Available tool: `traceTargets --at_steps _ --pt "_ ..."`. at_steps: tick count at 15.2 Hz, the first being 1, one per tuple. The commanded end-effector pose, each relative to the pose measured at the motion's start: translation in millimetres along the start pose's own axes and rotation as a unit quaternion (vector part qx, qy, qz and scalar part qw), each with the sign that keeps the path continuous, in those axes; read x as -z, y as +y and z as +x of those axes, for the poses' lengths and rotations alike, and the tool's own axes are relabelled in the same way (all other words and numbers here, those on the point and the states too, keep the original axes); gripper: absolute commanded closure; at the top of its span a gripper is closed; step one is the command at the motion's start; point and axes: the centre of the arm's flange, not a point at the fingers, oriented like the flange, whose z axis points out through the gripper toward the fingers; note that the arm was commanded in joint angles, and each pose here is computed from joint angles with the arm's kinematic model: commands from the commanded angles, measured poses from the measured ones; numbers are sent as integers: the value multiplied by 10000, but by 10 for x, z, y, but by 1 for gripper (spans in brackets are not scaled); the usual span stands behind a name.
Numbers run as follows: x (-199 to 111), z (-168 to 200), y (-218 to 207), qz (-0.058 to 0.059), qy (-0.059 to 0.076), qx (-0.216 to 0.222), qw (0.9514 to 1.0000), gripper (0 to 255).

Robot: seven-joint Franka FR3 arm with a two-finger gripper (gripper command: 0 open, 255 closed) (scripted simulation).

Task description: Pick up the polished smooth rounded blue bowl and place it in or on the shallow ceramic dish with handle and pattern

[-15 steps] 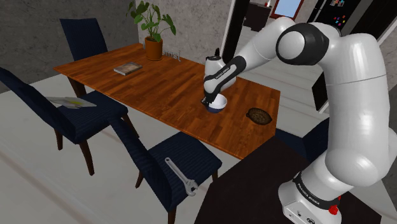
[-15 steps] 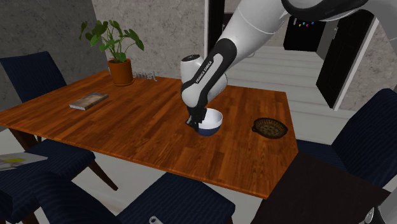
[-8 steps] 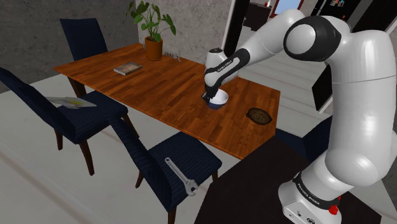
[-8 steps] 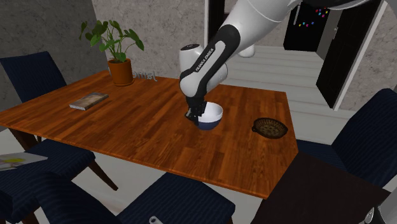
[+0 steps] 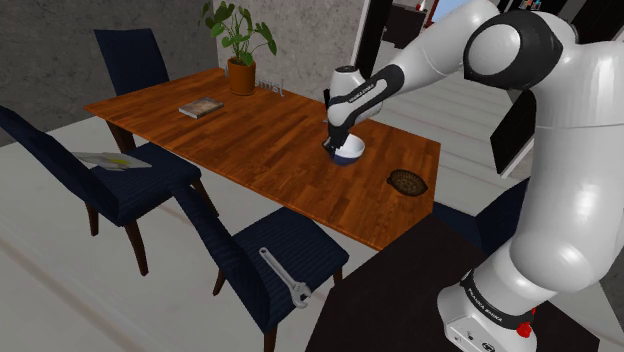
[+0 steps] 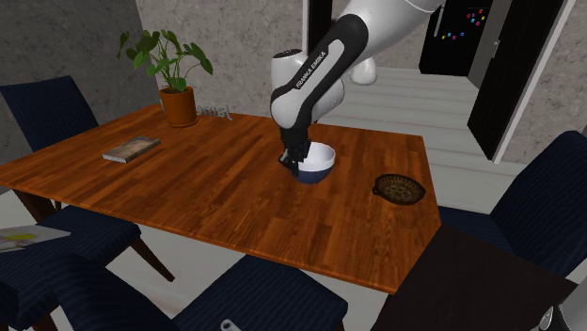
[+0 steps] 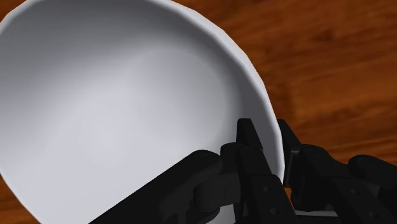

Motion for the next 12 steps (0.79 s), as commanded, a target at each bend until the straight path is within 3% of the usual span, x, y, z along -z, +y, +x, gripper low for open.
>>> traceTargets --at_steps 1,12 --pt "36 -169 181 -1 2 -1 10000 255" --pt "-10 -1212 1189 -1 2 -1 10000 255"
